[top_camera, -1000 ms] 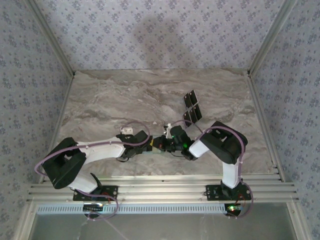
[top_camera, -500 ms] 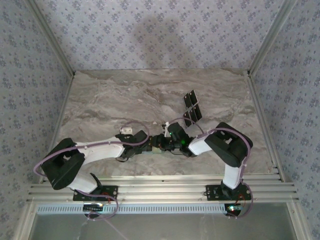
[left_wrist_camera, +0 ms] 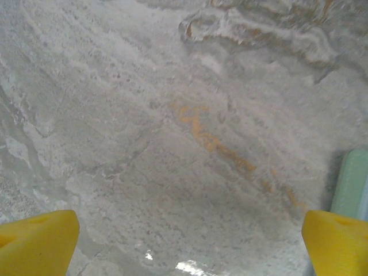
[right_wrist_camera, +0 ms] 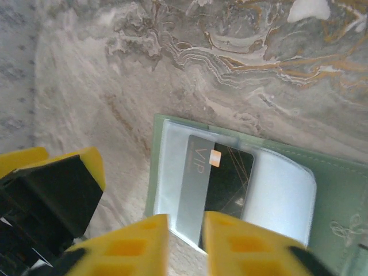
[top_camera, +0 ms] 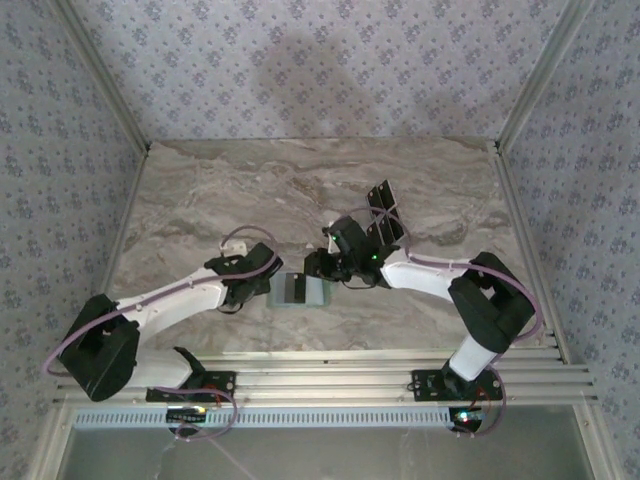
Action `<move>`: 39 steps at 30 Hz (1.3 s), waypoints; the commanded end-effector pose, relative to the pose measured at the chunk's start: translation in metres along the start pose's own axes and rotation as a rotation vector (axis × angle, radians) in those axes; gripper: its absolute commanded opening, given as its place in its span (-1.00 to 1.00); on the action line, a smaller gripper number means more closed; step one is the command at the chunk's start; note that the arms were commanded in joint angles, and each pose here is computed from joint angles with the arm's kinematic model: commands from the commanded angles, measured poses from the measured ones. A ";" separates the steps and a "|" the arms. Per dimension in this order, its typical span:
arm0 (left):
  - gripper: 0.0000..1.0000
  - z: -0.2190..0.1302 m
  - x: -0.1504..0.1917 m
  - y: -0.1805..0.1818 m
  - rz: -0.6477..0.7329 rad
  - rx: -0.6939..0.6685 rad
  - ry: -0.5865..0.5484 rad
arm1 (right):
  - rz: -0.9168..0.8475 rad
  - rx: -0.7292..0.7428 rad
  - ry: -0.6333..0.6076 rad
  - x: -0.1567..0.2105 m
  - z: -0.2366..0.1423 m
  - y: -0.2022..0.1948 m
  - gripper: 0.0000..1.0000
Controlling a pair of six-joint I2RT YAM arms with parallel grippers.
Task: Put the credit cards into the card holder
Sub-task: Insert the credit card into the card slot.
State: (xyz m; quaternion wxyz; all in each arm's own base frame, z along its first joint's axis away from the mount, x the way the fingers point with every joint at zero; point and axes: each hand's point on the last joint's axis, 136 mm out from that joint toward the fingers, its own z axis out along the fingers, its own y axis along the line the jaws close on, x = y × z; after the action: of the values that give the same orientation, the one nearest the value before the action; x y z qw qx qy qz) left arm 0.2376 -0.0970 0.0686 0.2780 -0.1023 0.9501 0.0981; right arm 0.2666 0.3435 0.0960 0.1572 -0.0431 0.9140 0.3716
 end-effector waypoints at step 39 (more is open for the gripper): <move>0.99 0.036 0.049 -0.005 0.050 -0.016 0.133 | -0.084 0.171 0.218 0.034 0.072 -0.004 -0.81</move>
State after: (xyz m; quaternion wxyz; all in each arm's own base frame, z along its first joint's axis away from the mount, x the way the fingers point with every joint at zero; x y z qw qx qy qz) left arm 0.2220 -0.0965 0.0236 0.2282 -0.0902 0.9635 0.1070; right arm 0.2565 0.3786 0.0305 0.0841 -0.1060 0.9555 0.2621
